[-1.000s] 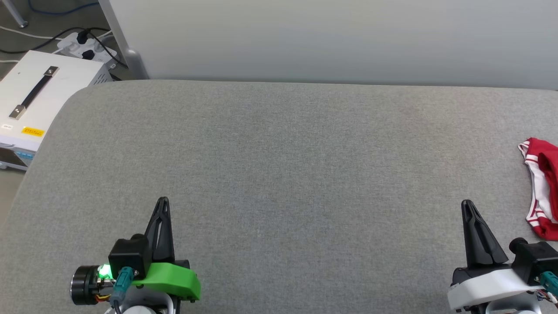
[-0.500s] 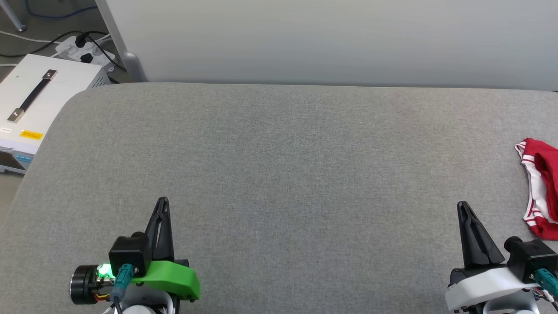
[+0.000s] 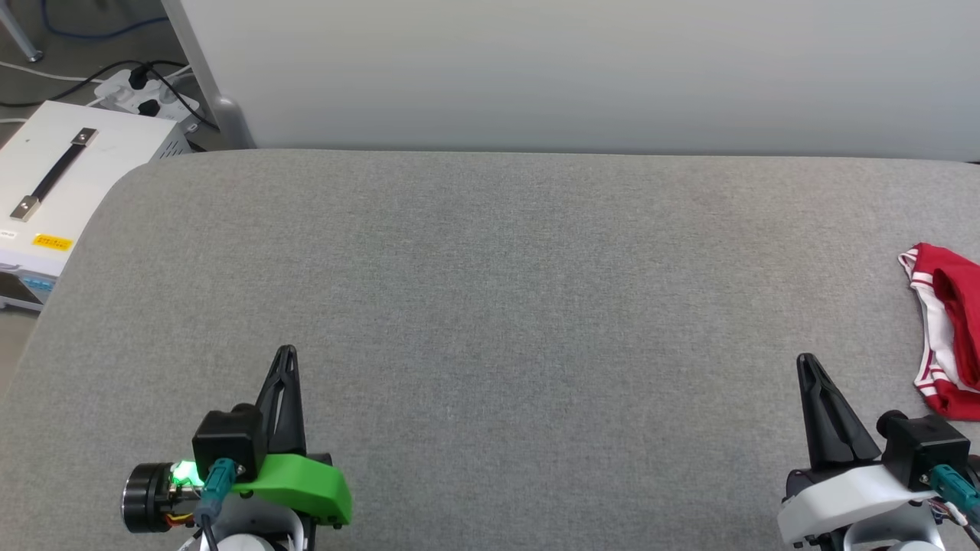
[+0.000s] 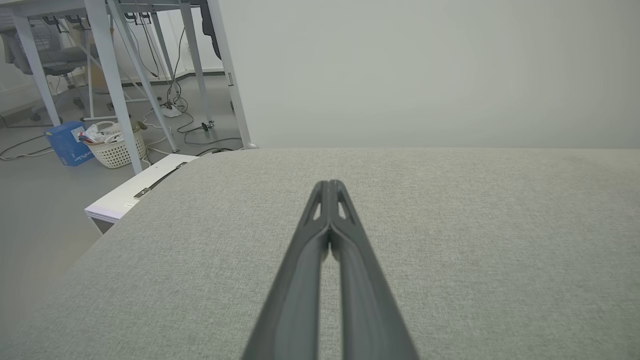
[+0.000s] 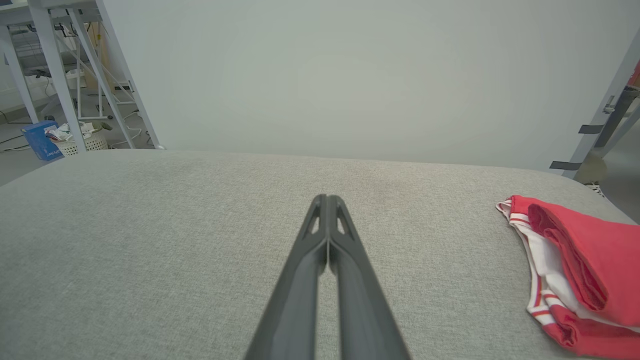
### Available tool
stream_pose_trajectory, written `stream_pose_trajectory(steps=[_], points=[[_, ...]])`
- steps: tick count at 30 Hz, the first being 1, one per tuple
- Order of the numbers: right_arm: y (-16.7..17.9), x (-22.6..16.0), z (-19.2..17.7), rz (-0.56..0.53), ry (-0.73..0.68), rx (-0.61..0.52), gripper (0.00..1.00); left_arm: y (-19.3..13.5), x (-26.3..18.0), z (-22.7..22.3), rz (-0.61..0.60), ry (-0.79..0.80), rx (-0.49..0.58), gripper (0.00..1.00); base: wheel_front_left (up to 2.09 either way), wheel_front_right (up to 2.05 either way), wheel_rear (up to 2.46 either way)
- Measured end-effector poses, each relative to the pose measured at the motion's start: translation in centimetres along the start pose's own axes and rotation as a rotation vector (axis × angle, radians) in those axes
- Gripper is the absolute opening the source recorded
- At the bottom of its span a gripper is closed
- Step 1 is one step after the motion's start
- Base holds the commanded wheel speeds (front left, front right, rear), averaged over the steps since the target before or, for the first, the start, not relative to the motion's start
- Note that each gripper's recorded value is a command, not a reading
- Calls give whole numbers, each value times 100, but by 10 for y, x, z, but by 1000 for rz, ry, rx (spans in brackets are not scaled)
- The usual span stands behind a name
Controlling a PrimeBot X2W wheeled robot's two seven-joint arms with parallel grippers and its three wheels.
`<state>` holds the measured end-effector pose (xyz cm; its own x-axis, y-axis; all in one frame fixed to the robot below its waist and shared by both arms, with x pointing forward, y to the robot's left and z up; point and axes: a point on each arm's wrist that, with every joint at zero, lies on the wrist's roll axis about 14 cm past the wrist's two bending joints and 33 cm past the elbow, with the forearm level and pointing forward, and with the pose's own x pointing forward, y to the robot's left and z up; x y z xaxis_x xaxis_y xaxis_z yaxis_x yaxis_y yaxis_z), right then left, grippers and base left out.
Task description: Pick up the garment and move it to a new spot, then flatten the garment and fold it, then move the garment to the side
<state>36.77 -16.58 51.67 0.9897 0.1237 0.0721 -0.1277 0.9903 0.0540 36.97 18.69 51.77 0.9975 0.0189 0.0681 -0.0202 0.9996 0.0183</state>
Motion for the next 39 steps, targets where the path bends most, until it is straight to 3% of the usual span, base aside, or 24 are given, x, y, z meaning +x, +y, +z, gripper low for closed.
stream_pose_trajectory(steps=[39], points=[[2, -1, 0, 3, 48, -39, 0, -4, 2, 4, -10, 30, 11, 0, 0, 0, 0]])
